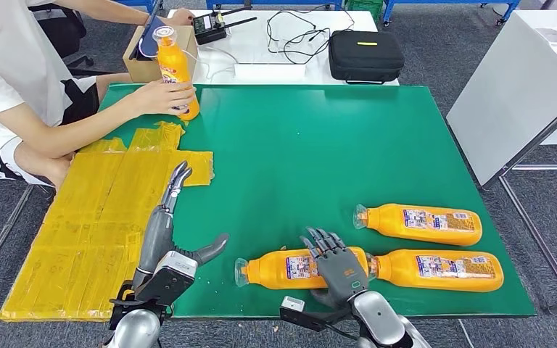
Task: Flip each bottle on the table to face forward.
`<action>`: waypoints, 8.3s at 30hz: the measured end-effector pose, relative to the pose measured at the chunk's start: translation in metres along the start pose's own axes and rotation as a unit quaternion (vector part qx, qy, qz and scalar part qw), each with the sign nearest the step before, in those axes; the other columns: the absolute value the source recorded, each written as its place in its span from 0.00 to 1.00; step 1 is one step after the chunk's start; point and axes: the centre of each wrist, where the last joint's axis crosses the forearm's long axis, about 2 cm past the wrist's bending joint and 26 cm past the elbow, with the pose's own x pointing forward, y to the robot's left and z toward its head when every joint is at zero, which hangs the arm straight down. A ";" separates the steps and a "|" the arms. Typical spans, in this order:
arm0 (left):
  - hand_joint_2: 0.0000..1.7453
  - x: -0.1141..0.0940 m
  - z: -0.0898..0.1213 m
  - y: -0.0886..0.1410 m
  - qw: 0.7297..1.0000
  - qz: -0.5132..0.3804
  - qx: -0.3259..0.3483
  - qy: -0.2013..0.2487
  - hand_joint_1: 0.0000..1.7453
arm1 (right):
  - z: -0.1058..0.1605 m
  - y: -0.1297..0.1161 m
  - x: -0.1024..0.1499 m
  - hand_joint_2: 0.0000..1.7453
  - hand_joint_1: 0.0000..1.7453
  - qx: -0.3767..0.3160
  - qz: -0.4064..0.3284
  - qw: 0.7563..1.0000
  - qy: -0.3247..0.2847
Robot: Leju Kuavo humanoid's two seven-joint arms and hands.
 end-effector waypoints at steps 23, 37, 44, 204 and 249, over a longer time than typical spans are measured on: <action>1.00 -0.002 0.001 -0.002 1.000 0.005 -0.002 0.008 0.00 | -0.003 0.003 -0.012 1.00 0.99 0.043 0.012 0.999 0.009; 1.00 0.004 0.005 -0.001 0.992 0.117 -0.035 0.017 0.00 | 0.001 -0.016 0.007 1.00 1.00 -0.148 -0.021 0.989 0.009; 1.00 0.006 0.005 0.001 0.992 0.119 -0.033 0.015 0.00 | 0.004 -0.021 0.009 1.00 1.00 -0.163 -0.035 0.986 0.018; 1.00 -0.148 -0.016 0.003 0.845 -0.491 -0.187 0.102 0.00 | 0.031 -0.109 -0.009 1.00 0.00 -0.377 -0.397 0.824 -0.147; 1.00 -0.010 0.036 0.028 0.958 0.239 -0.157 -0.030 0.00 | 0.060 -0.074 -0.147 1.00 0.00 -0.143 -0.048 0.983 0.103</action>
